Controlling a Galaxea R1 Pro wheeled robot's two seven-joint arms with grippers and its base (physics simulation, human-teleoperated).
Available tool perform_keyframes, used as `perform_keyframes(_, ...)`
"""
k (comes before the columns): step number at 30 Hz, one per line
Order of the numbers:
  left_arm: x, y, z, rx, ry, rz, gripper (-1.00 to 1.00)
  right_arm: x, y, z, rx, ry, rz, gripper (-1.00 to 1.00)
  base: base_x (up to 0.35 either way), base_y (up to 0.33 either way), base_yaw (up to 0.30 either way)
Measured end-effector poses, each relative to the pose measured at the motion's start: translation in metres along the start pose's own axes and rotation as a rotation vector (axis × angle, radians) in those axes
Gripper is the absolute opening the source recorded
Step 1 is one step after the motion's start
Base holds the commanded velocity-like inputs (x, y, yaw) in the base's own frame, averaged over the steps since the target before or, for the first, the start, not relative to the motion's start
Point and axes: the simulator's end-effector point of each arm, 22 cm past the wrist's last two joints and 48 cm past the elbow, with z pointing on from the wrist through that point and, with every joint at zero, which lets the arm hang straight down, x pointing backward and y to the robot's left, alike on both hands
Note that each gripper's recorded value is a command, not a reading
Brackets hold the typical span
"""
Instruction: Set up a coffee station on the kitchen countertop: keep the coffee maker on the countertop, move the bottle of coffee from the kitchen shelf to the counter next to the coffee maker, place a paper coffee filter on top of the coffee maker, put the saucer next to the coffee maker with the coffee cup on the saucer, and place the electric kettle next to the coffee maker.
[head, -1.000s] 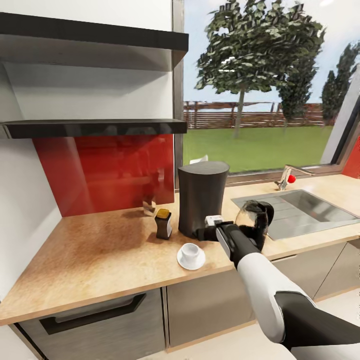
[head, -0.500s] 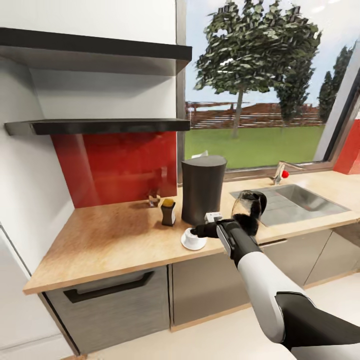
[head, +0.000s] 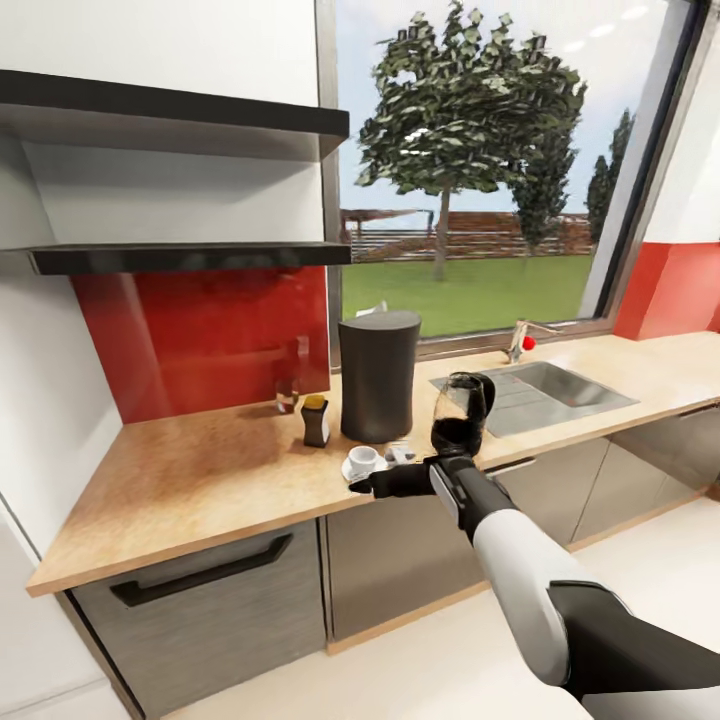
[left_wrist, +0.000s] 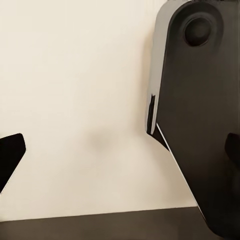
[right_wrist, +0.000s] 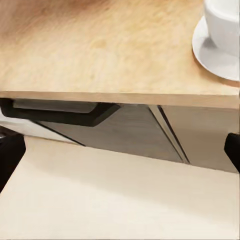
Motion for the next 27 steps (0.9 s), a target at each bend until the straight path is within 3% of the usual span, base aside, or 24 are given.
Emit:
perform_keyframes(4,-0.001,0.000,0.000,0.001,-0.004,-0.001,1.00,0.028,0.007,0.009,-0.037,0.061,0.032,1.00,-0.001,0.000,-0.164)
perform_keyframes(7,-0.002,0.000,0.000,0.000,-0.005,0.000,1.00,0.082,0.013,0.021,-0.067,0.174,0.091,1.00,0.000,0.000,-0.050)
perform_keyframes(8,-0.002,0.000,0.000,0.000,-0.006,-0.001,1.00,0.128,0.019,0.027,-0.084,0.269,0.139,1.00,0.000,0.000,-0.009)
perform_keyframes(10,-0.002,-0.001,0.000,0.002,-0.006,0.000,1.00,0.197,0.027,0.031,-0.105,0.369,0.209,1.00,0.000,0.000,-0.003)
perform_keyframes(14,-0.002,-0.002,0.000,0.004,-0.005,0.002,1.00,0.266,0.035,0.031,-0.113,0.460,0.250,1.00,0.000,0.000,-0.001)
perform_keyframes(17,-0.002,-0.002,0.000,0.003,-0.005,0.003,1.00,0.389,0.041,0.011,-0.099,0.644,0.234,1.00,0.000,0.000,0.000)
perform_keyframes(18,-0.002,-0.002,0.000,0.003,-0.005,0.003,1.00,0.420,0.034,0.000,-0.084,0.679,0.226,1.00,0.000,0.000,0.000)
perform_keyframes(24,-0.002,-0.002,0.000,0.004,-0.006,0.004,1.00,0.528,0.007,-0.043,-0.021,0.726,0.227,1.00,0.000,0.000,0.000)
perform_keyframes(25,-0.002,-0.002,0.000,0.003,-0.006,0.004,1.00,0.544,0.003,-0.049,0.003,0.736,0.220,1.00,0.000,0.000,0.000)
perform_keyframes(27,-0.002,-0.001,0.000,0.002,-0.006,0.004,1.00,0.582,-0.010,-0.064,0.113,0.760,0.196,1.00,0.000,0.000,0.000)
